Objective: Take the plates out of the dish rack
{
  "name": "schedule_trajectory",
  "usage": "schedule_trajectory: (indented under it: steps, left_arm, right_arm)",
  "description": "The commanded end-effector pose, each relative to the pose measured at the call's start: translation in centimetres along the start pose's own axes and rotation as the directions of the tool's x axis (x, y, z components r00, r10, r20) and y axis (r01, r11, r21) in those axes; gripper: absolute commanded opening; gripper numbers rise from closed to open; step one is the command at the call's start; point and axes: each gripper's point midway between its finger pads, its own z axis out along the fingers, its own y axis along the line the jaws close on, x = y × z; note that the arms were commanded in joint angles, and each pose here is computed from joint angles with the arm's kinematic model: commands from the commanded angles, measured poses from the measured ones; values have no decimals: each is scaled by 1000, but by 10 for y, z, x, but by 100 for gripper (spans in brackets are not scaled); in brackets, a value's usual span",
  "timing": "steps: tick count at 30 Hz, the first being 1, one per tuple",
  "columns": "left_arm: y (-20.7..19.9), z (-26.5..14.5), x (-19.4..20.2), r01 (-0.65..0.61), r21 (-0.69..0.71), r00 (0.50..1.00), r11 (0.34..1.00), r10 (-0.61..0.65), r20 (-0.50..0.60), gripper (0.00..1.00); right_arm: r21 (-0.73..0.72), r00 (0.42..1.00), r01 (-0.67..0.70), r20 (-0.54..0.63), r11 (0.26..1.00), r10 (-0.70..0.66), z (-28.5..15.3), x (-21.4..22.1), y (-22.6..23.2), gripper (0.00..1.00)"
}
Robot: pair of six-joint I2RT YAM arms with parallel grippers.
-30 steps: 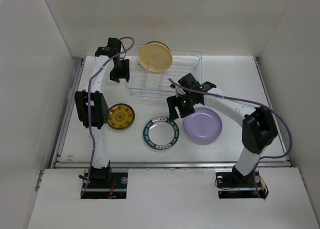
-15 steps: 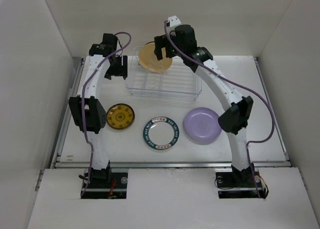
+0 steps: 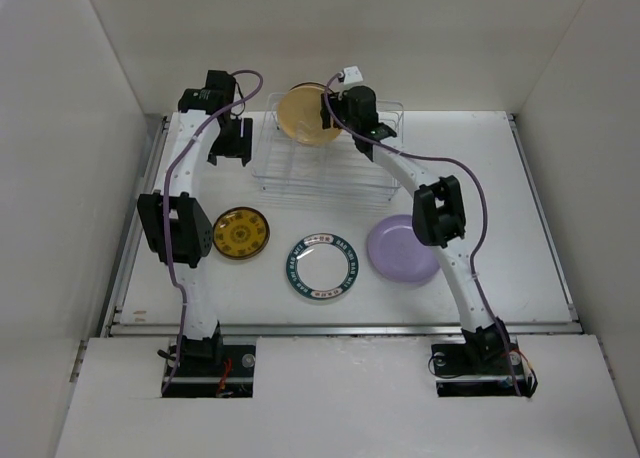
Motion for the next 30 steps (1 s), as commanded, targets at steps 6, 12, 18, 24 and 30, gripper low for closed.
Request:
schedule_trajectory:
  steps: [6,12,18,24,30]
  left_arm:
    - [8,7,10,-24,-36,998,999,22,-50,66]
    - [1,18,13,-24,-5,997,1000,24,-69,66]
    - [-7,27,-5,-21,28,998,999,22,-56,68]
    - [-13,30,-11,-9,58,999,998,12,-41,68]
    - [-18,31,-21,5,81,1000,997,-4,-9,68]
  right_arm:
    - [-87,983,-64,165,994,78,1,-48,17,38]
    - [-38,974,10,228,999,-1,-14,-76,2,24]
    - [4,952,52,303,999,-50,-36,-125,-9,5]
    - [46,925,8,379,999,-25,-76,-180,-17,0]
    - [72,902,-125,425,990,83,-145,-235,-27,0]
